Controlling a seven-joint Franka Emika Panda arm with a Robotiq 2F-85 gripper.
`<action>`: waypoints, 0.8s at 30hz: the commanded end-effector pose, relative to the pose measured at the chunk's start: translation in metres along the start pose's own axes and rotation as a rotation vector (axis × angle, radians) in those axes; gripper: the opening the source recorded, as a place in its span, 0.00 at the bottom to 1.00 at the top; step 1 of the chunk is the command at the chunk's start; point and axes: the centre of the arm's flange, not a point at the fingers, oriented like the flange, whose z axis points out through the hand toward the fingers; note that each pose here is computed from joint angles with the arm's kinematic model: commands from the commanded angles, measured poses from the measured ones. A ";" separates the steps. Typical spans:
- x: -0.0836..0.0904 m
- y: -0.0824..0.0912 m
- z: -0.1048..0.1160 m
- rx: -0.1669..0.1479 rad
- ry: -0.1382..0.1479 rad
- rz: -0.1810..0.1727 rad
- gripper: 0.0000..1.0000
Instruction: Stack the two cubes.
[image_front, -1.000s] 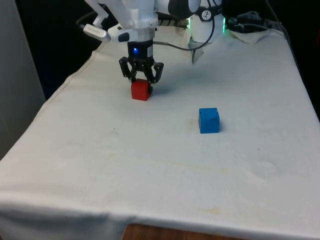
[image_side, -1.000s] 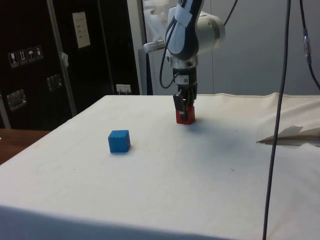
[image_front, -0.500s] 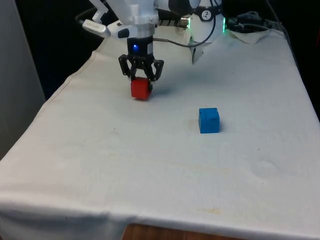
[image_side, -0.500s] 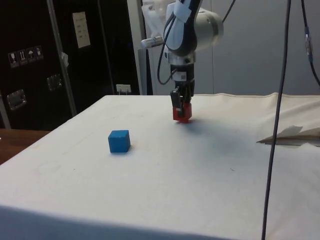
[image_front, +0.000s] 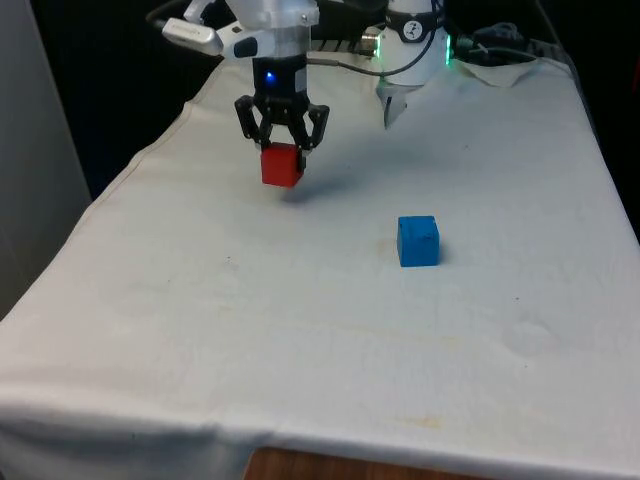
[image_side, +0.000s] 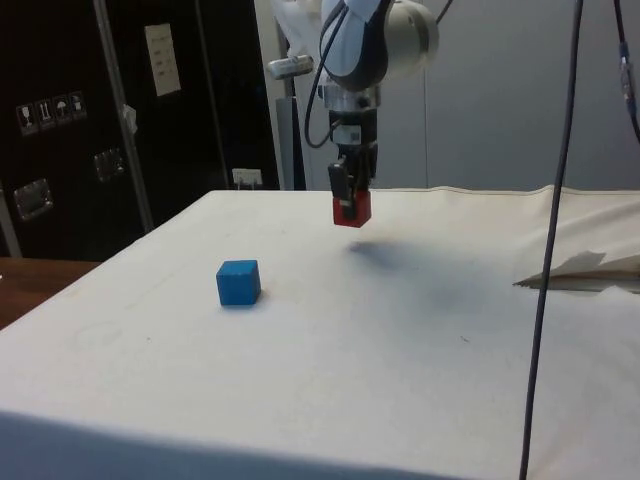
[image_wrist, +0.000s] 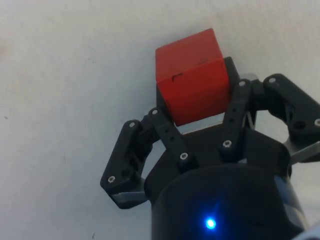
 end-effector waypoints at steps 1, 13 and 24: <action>0.002 0.001 -0.002 -0.012 -0.010 0.000 0.02; 0.021 -0.003 -0.024 0.001 -0.004 -0.007 0.02; 0.037 -0.009 -0.043 0.014 0.004 -0.019 0.02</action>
